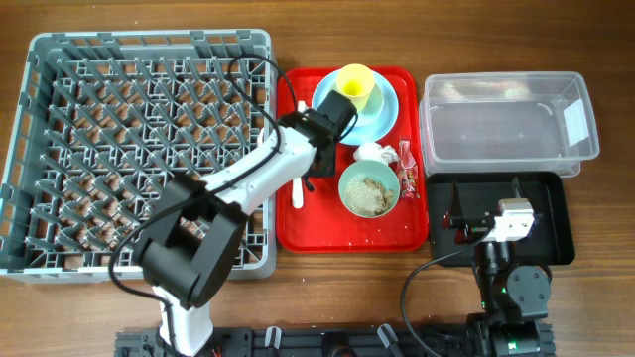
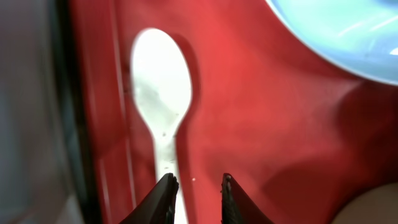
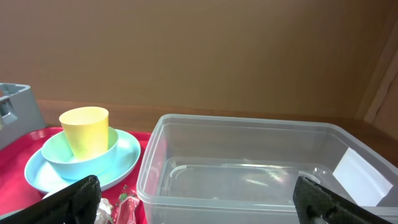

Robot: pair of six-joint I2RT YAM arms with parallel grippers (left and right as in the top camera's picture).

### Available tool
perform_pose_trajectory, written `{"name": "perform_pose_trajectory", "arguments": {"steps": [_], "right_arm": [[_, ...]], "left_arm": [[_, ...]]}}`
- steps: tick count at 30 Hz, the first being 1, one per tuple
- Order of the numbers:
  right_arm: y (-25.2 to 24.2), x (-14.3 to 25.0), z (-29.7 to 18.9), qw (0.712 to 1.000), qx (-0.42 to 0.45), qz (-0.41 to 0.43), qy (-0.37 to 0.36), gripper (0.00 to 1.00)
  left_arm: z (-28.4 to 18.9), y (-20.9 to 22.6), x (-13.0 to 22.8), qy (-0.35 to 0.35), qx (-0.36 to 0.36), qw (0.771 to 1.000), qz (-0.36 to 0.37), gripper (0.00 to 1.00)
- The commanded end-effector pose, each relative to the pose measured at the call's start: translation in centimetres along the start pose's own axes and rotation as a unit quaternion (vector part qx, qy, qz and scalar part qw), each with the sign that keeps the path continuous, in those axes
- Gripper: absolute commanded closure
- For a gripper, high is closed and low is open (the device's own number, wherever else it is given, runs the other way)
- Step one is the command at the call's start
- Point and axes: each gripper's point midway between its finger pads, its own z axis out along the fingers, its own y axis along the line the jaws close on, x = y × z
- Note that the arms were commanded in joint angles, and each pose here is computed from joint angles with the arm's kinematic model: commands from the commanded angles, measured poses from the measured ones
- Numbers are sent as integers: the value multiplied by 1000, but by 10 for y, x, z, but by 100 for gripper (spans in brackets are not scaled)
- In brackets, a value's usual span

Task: Sort waste into correct bins and load items into the dishwasher rack
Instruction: 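Reach the left gripper to the white spoon and grasp it, then carry the spoon with the left gripper and place it in the rack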

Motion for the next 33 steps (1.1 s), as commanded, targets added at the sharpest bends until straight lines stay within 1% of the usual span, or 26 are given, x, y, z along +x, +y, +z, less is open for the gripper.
{"name": "perform_pose_trajectory", "arguments": {"steps": [1,5,9,12,15,17,18,19,20,21,24,27,29,30,33], "right_arm": [[-3,0,0,1000,7,8,-1,0],[-3,0,0,1000,7,8,-1,0],[-3,0,0,1000,7,8,-1,0],[-3,0,0,1000,7,8,-1,0],[-3,0,0,1000,7,8,-1,0],[-3,0,0,1000,7,8,-1,0],[-3,0,0,1000,7,8,-1,0],[-3,0,0,1000,7,8,-1,0],[-3,0,0,1000,7,8,-1,0],[-3,0,0,1000,7,8,-1,0],[-3,0,0,1000,7,8,-1,0],[-3,0,0,1000,7,8,-1,0],[-3,0,0,1000,7,8,-1,0],[-3,0,0,1000,7,8,-1,0],[-3,0,0,1000,7,8,-1,0]], "left_arm": [[-7,14,-6,-7,-11,1000,-18,76],[-4,16,-3,-2,-14,1000,-20,78],[6,18,5,2,-16,1000,-21,79],[16,22,15,7,-20,999,-29,78],[24,23,19,4,-18,999,-31,73],[30,22,22,0,-12,999,-33,73],[32,22,23,0,-12,999,-33,74],[33,22,25,1,-11,999,-33,78],[34,22,26,2,-9,999,-33,89],[34,20,26,3,-5,999,-33,95],[31,18,20,-7,0,999,-33,96],[1,16,5,-28,14,999,-36,96],[-34,15,-9,-55,31,997,-42,96],[-67,15,-21,-86,50,994,-49,96],[-124,28,-33,-148,80,983,-68,96]]}}
